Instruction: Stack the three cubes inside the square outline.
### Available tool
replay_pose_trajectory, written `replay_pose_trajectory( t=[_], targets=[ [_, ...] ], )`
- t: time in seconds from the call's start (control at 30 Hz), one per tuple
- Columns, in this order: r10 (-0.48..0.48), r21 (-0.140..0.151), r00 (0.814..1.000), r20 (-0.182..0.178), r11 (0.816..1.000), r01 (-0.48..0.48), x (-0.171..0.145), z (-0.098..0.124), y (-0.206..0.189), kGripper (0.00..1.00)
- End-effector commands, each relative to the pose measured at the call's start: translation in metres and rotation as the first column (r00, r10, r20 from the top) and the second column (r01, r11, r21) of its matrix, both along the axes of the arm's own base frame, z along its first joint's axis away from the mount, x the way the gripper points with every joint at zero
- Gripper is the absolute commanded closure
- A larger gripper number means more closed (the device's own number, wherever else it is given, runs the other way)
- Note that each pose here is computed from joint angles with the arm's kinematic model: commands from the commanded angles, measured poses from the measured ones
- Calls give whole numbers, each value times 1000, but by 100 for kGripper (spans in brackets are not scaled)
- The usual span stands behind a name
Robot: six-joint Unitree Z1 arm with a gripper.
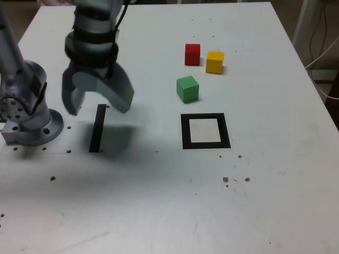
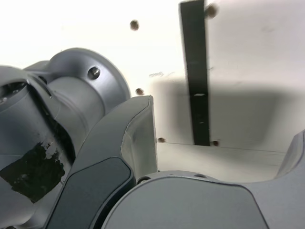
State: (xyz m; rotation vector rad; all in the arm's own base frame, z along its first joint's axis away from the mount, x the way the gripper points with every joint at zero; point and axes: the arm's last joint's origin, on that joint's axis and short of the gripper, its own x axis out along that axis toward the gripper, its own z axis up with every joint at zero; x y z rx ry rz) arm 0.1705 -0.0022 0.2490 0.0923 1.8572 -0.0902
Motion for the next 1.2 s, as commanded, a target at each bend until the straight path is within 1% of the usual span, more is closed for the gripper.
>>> replay_pose_trajectory(
  t=[0.0, 0.17, 0.33, 0.53, 0.87, 1.17],
  targets=[
    [1, 5, 1000, -2, 1000, -1, 5, 2, 3, 1],
    [1, 5, 1000, 8, 1000, -1, 18, 9, 14, 0],
    [-6, 12, 1000, 18, 1000, 5, 34, 20, 25, 0],
    [-5, 9, 1000, 18, 1000, 5, 51, 27, 43, 0],
    [9, 6, 1000, -5, 1000, -9, 91, 19, 89, 0],
    [34, 7, 999, 4, 999, -34, 119, 17, 132, 0]
  ],
)
